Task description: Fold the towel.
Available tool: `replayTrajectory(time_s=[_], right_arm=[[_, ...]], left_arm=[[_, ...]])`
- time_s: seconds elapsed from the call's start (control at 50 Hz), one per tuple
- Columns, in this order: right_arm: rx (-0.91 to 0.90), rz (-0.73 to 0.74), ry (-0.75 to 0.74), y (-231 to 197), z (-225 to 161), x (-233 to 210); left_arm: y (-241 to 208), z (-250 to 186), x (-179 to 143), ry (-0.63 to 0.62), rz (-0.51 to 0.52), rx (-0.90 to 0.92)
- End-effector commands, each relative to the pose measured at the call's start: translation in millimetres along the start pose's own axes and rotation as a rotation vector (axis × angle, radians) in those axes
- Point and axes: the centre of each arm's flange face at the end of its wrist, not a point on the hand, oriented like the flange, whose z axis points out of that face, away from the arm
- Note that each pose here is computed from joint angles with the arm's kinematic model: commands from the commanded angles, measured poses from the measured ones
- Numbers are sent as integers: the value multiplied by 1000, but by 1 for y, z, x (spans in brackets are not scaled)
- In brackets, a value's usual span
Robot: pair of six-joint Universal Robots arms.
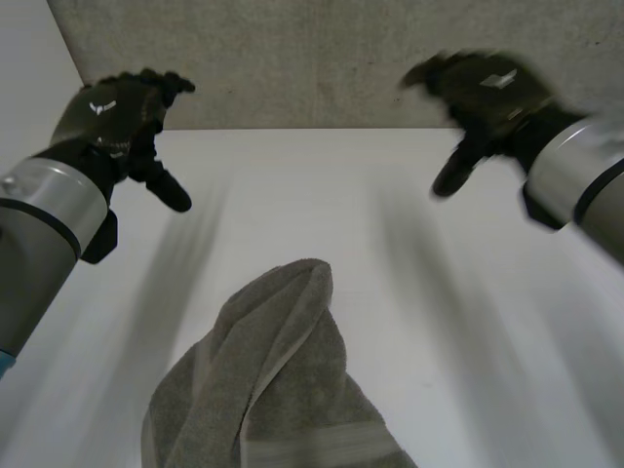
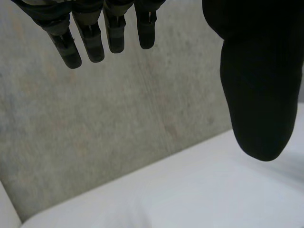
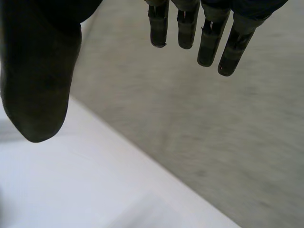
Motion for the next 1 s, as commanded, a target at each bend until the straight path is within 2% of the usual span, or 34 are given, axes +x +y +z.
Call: replayTrajectory(time_s=[0.02, 0.06, 0.08, 0.12, 0.18, 0.28, 0.46, 0.62, 0.68, 0.72, 0.76, 0.78, 0.82, 0.84, 0.86, 0.88, 0.9, 0.92, 1.0], right_arm=[[-66, -214, -331, 32, -17, -67], [-90, -301, -449, 52, -24, -89], [-90, -301, -450, 52, -24, -89], [-109, -353, -573, 72, -31, -114], [-119, -363, -615, 80, -32, -122], [-216, -327, -722, 121, -32, -142], [-262, -325, -755, 156, -27, -156], [-152, -356, -655, 156, -8, -151], [-117, -363, -584, 150, 0, -145], [-49, -389, -514, 131, 8, -137], [4, -405, -483, 115, 12, -131], [5, -405, -482, 115, 12, -131], [144, -438, -379, 72, 27, -106], [145, -439, -379, 71, 27, -106], [205, -460, -312, 51, 34, -86], [264, -478, -269, 29, 36, -70], [265, -478, -269, 29, 36, -70], [327, -488, -258, 7, 33, -61], [412, -456, -276, -21, 26, -45]], left_arm=[[51, 9, -7, -15, 7, -158], [62, 11, -6, -12, 7, -193], [72, 14, -7, -15, 4, -224], [85, 16, -7, -14, 3, -262], [107, 20, -3, -3, 4, -328], [139, 24, 1, 16, 1, -415], [162, 19, 24, 141, -11, -479], [162, 20, 31, 161, -5, -469], [151, 30, 31, 152, -2, -411], [139, 36, 31, 146, 3, -358], [107, 52, 29, 116, 10, -221], [107, 52, 29, 115, 10, -221], [54, 64, 20, 56, 5, -27], [54, 64, 20, 56, 5, -26], [30, 68, 16, 29, -4, 65], [29, 68, 16, 29, -4, 66], [8, 70, 12, 6, -9, 150], [-6, 70, 9, -13, -14, 208], [-27, 63, 9, -24, -21, 292]])
